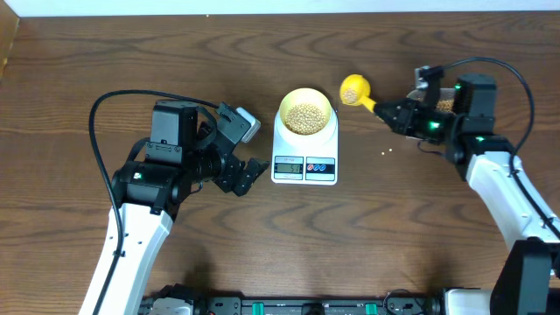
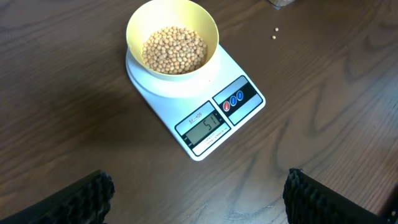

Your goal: Scoop item into bowl and weigh 50g on scale

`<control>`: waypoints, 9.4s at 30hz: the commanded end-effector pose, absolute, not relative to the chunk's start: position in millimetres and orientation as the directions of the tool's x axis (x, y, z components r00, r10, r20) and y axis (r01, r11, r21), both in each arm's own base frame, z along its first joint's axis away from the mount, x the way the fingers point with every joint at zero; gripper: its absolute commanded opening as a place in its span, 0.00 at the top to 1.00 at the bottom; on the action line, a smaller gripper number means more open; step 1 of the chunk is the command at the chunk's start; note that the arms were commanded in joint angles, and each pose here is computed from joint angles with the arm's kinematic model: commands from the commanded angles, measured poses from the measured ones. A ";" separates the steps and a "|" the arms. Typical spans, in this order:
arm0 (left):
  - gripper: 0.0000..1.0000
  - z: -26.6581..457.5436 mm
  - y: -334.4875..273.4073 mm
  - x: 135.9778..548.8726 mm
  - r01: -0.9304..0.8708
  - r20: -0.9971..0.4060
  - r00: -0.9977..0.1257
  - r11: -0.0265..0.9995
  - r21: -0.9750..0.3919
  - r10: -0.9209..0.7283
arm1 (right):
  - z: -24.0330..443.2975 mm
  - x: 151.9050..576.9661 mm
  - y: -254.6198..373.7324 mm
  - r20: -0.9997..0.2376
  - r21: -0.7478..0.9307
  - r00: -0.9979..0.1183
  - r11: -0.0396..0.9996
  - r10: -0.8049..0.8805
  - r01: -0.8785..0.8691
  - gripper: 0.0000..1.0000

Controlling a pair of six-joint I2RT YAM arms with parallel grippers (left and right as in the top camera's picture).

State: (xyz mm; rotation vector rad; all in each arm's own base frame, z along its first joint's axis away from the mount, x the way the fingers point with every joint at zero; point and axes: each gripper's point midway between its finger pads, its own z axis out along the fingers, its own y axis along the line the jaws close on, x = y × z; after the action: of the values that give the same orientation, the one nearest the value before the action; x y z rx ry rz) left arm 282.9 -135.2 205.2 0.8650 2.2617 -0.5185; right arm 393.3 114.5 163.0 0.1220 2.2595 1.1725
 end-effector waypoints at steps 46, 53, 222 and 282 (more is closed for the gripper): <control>0.11 203.1 -137.0 281.9 0.711 -0.694 -0.562 0.692 -0.127 0.450 | 141.5 378.5 -38.2 -0.674 0.434 -0.706 0.889 0.217 -0.142 0.99; 0.11 203.1 -137.0 281.9 0.711 -0.694 -0.562 0.692 -0.127 0.450 | 140.0 378.1 -39.8 -0.750 0.269 -0.662 0.920 0.013 -0.287 0.99; 0.11 203.1 -137.0 281.9 0.711 -0.694 -0.562 0.692 -0.127 0.450 | 104.8 389.1 220.8 -0.802 0.229 -0.519 0.648 -0.298 -0.726 0.99; 0.11 203.1 -137.0 281.9 0.711 -0.694 -0.562 0.692 -0.127 0.450 | 136.7 386.9 213.1 -0.871 0.141 -0.370 0.557 -0.322 -0.818 0.99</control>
State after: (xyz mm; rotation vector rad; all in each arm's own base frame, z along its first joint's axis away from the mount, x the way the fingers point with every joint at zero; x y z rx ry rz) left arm 282.9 -135.2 205.2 0.8650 2.2617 -0.5185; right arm 386.9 214.9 126.1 -0.9576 1.9409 0.7091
